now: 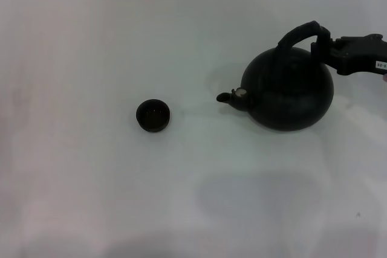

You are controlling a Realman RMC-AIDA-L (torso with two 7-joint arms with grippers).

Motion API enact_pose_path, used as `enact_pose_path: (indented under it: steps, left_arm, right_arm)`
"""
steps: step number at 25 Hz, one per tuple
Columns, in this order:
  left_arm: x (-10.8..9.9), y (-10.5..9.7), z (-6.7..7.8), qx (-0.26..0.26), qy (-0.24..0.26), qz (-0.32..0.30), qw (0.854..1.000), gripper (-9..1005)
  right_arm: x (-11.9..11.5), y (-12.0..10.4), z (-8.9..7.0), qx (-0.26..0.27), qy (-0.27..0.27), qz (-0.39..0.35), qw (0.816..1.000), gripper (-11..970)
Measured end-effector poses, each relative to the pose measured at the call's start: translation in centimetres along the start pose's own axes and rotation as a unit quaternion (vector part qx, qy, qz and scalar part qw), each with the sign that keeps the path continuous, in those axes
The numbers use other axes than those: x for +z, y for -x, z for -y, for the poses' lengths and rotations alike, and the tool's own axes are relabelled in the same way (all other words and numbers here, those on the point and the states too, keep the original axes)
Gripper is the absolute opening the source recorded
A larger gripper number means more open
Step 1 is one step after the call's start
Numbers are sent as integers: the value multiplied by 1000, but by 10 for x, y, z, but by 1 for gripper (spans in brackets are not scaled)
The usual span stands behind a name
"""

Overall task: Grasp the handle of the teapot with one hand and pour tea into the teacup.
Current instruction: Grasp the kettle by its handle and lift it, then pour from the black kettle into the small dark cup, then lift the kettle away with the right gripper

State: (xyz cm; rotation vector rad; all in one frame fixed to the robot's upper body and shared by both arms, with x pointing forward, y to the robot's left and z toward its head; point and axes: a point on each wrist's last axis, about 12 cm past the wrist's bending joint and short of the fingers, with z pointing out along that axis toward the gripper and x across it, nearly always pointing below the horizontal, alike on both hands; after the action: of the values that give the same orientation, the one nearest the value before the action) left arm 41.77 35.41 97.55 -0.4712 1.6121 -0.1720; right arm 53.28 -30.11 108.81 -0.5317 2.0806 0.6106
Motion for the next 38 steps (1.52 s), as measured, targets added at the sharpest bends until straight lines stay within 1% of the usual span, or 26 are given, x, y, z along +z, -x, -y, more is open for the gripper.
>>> enact_pose_path:
  steps: [3, 6, 8, 13, 16, 19, 23, 27, 34, 38]
  left_arm:
    - [0, 0, 0, 0, 0, 0, 1000, 892]
    - [0, 0, 0, -1, 0, 0, 1000, 892]
    - [0, 0, 0, -1, 0, 1, 1000, 892]
    - [0, 0, 1, -1, -2, 3, 1000, 892]
    - [0, 1, 1, -1, -2, 4, 1000, 892]
    - [0, 1, 1, -1, -3, 4, 1000, 891]
    - [0, 1, 1, -1, -2, 4, 1000, 891]
    - [0, 1, 1, -1, -2, 3, 1000, 891]
    - [0, 0, 0, 0, -1, 2, 1000, 891]
    - [2, 1, 1, 0, -3, 2, 1000, 891]
  right_arm:
    - [0, 3, -1, 2, 2, 6, 1000, 181]
    - [-1, 6, -1, 37, 10, 33, 999, 182]
    - [-3, 11, -1, 47, 20, 47, 998, 182]
    - [-2, 24, -8, 26, 34, 59, 997, 181]
    - [2, 32, -15, 9, 44, 61, 997, 180]
    - [8, 40, -22, -10, 43, 66, 997, 178]
    - [22, 49, -35, -40, 34, 68, 996, 177]
    - [36, 58, -49, -77, 37, 71, 994, 178]
    - [55, 62, -70, -152, 23, 60, 986, 175]
    - [60, 62, -79, -184, 21, 61, 981, 173]
